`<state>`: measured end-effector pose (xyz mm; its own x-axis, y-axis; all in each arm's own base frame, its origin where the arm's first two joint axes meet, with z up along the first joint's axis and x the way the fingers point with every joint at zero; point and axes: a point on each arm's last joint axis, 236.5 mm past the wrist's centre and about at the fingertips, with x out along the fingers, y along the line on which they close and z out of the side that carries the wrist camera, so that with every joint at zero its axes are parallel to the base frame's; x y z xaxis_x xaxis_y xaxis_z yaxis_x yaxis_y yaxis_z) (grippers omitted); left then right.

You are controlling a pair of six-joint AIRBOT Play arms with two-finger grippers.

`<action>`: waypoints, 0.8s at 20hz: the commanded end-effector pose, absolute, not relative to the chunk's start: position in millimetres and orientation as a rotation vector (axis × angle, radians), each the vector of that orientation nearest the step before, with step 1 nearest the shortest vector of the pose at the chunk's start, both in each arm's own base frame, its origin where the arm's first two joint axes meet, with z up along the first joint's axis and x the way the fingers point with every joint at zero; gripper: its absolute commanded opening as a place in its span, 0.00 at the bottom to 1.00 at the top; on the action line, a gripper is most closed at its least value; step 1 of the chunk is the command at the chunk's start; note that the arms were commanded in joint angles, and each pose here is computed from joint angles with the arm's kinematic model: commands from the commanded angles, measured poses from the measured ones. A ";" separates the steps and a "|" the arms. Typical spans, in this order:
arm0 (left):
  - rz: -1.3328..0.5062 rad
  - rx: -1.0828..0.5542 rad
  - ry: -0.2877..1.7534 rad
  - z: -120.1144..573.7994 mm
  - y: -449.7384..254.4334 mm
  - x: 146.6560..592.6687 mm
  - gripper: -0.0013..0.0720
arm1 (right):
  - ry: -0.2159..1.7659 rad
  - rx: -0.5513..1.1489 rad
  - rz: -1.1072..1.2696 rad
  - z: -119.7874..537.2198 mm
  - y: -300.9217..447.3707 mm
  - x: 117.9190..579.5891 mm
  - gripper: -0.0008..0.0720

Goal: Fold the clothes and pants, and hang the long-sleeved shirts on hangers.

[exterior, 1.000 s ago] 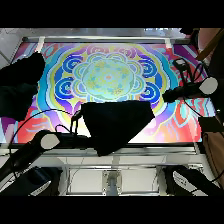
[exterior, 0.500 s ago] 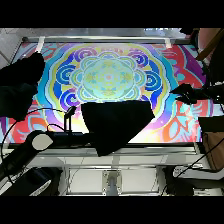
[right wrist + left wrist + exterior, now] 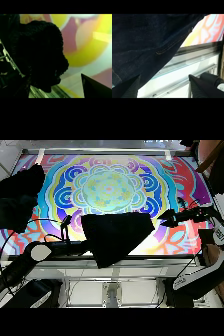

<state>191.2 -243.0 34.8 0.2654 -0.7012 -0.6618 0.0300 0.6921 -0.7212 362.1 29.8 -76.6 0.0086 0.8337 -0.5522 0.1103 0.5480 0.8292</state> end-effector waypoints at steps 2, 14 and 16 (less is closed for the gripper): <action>-0.541 -0.675 1.210 35.5 -242.3 193.0 0.96 | 1.538 0.794 0.807 -100.3 72.1 356.8 0.97; -0.541 -0.674 1.210 35.5 -242.4 192.9 0.96 | 1.408 0.764 0.741 -63.8 44.8 412.3 0.95; -0.541 -0.674 1.210 35.5 -242.5 192.8 0.96 | 1.408 0.785 0.756 -59.5 43.5 409.8 0.95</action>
